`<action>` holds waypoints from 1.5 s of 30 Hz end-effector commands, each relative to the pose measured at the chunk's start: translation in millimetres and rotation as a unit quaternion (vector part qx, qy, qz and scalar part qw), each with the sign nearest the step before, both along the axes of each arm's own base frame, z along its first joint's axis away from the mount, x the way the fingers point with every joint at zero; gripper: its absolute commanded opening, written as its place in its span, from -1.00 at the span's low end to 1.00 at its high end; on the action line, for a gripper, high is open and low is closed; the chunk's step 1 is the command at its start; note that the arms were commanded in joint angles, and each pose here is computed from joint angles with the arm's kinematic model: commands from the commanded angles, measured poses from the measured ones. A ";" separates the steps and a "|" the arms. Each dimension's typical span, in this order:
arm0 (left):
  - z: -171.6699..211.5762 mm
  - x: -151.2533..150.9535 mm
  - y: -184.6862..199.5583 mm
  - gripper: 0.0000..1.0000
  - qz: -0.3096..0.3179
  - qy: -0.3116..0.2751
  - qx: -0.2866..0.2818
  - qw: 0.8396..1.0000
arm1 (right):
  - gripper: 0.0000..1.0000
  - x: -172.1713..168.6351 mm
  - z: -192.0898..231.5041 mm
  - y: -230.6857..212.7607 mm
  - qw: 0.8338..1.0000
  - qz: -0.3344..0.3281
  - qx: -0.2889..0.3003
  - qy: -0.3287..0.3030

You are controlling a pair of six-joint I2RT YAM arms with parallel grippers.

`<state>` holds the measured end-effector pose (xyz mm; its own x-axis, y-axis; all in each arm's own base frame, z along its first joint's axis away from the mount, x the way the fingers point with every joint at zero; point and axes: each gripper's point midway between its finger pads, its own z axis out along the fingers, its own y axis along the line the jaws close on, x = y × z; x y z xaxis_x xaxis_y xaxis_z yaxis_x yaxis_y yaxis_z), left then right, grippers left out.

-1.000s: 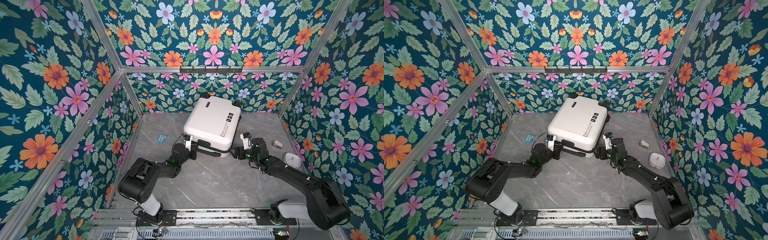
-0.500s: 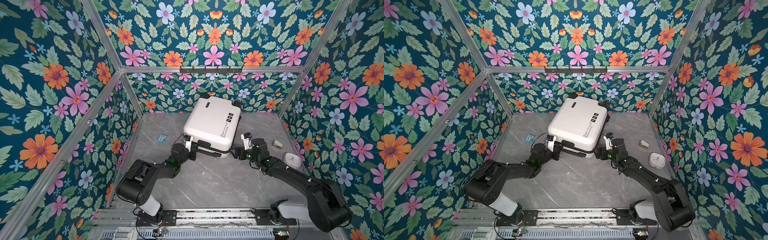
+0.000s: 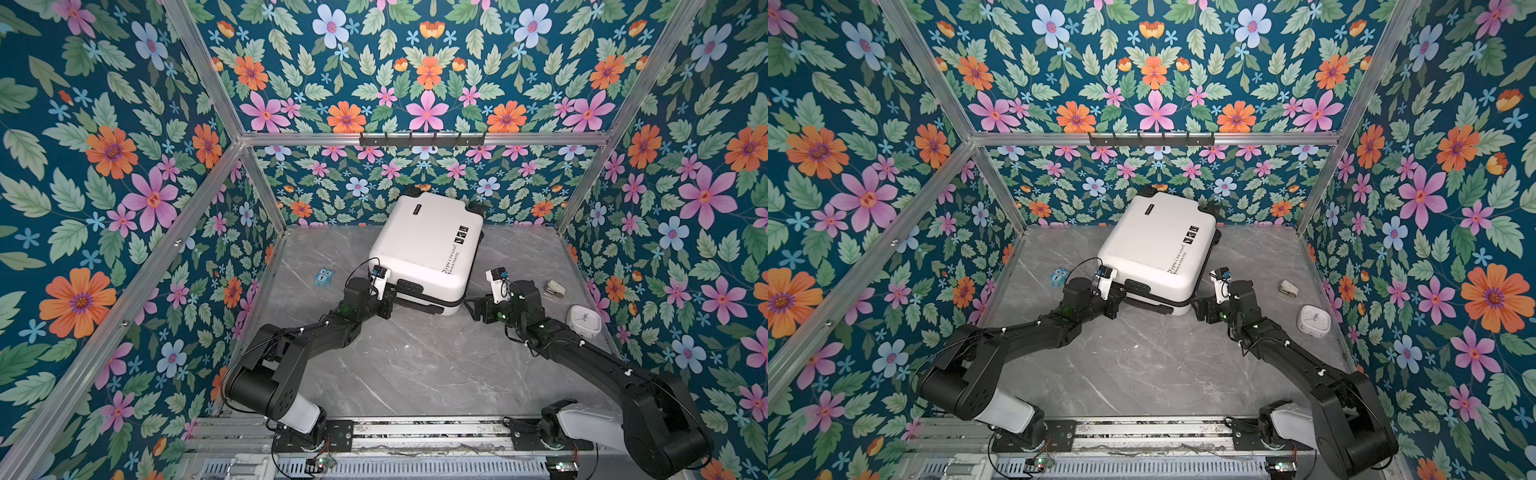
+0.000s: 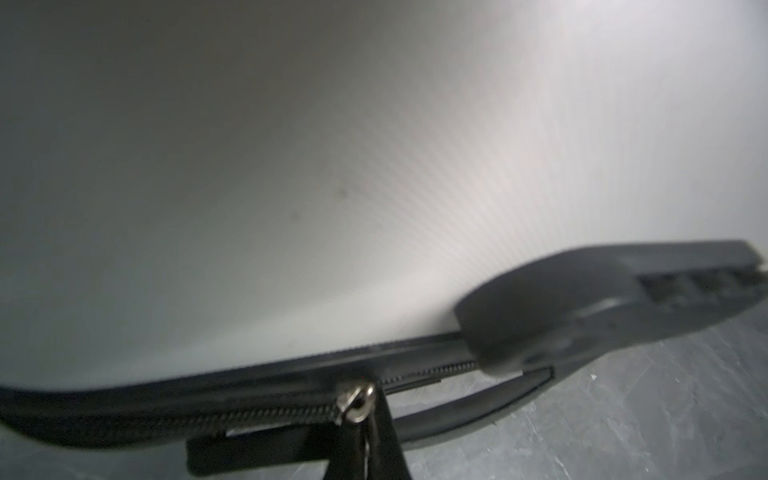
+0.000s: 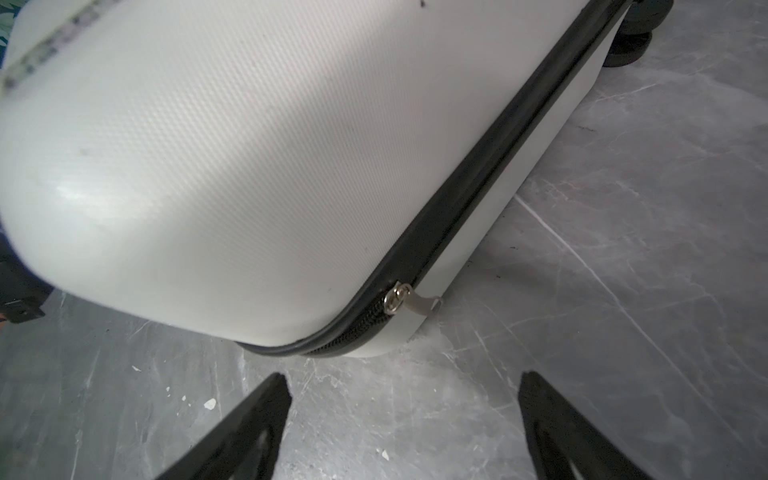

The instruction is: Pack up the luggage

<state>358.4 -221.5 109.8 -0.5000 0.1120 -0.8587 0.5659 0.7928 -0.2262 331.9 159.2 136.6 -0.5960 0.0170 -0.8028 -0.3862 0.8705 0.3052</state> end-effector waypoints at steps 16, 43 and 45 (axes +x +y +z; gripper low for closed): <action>-14.4 -1.0 43.4 -1.00 0.048 0.037 0.031 0.998 | 0.36 -5.0 -8.0 20.8 0.996 0.079 0.006 0.042; -5.6 5.5 57.8 -1.00 0.067 0.048 0.011 0.997 | 0.23 12.2 -24.0 62.2 0.994 0.104 -0.031 0.028; -4.8 6.4 58.9 -1.00 0.068 0.048 0.010 0.996 | 0.23 17.6 -23.3 63.1 0.994 0.101 -0.033 0.020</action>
